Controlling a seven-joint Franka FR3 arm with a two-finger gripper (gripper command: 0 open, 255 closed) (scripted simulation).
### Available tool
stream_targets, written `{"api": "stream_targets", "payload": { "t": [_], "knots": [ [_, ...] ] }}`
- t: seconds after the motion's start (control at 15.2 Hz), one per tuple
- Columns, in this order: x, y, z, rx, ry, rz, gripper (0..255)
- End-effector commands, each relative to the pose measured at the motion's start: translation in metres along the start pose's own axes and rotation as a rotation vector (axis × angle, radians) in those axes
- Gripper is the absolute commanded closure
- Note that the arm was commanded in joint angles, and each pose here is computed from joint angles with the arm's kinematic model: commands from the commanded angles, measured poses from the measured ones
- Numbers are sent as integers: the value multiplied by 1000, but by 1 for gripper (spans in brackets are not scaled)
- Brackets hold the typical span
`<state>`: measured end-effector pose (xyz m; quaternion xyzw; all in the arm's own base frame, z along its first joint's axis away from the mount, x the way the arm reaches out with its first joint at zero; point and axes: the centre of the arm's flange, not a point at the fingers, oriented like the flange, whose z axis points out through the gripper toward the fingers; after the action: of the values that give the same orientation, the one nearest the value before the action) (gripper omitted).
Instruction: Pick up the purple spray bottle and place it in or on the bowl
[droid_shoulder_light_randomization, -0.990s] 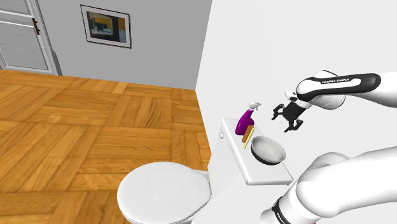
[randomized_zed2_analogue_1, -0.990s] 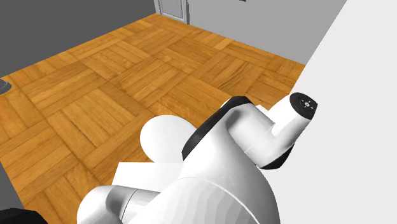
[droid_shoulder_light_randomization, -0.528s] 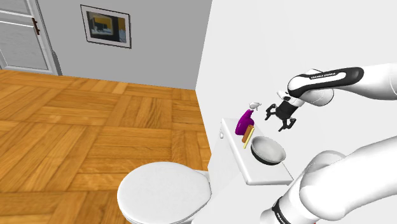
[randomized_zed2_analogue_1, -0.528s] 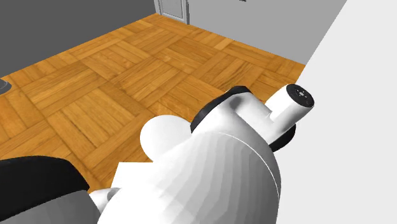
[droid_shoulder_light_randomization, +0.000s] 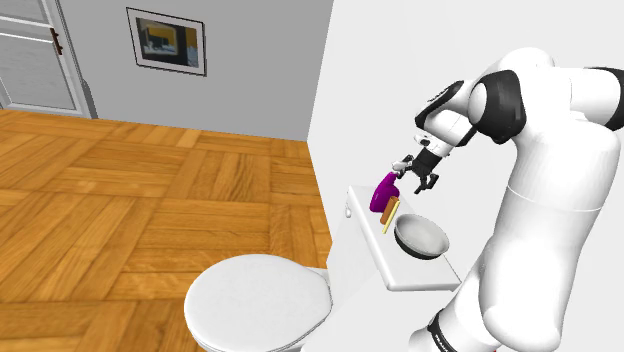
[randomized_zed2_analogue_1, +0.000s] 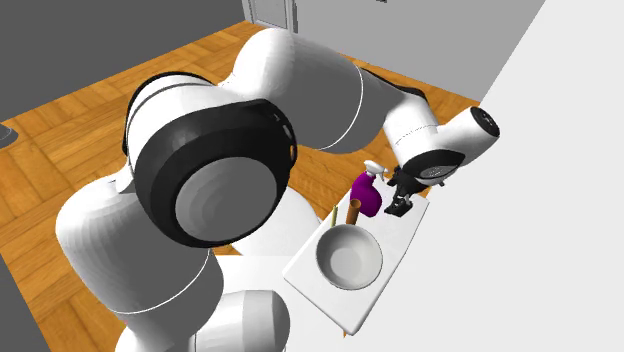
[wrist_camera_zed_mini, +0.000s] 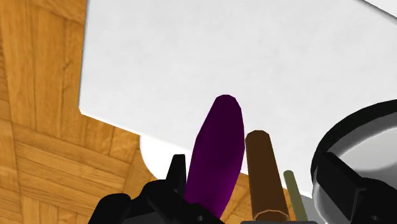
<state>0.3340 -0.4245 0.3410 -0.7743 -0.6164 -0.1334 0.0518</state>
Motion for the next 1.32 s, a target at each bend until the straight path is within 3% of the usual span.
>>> {"api": "stream_targets", "payload": {
  "t": [0.0, 0.46, 0.99, 1.06, 1.25],
  "knots": [
    [-5, 9, 9, -7, 35, 32, 0],
    [-4, 9, 44, -7, 34, 32, 0],
    [-4, 9, 44, -7, 34, 32, 0],
    [-4, 9, 44, -7, 34, 32, 255],
    [-4, 9, 44, -7, 34, 32, 255]
  ]
}}
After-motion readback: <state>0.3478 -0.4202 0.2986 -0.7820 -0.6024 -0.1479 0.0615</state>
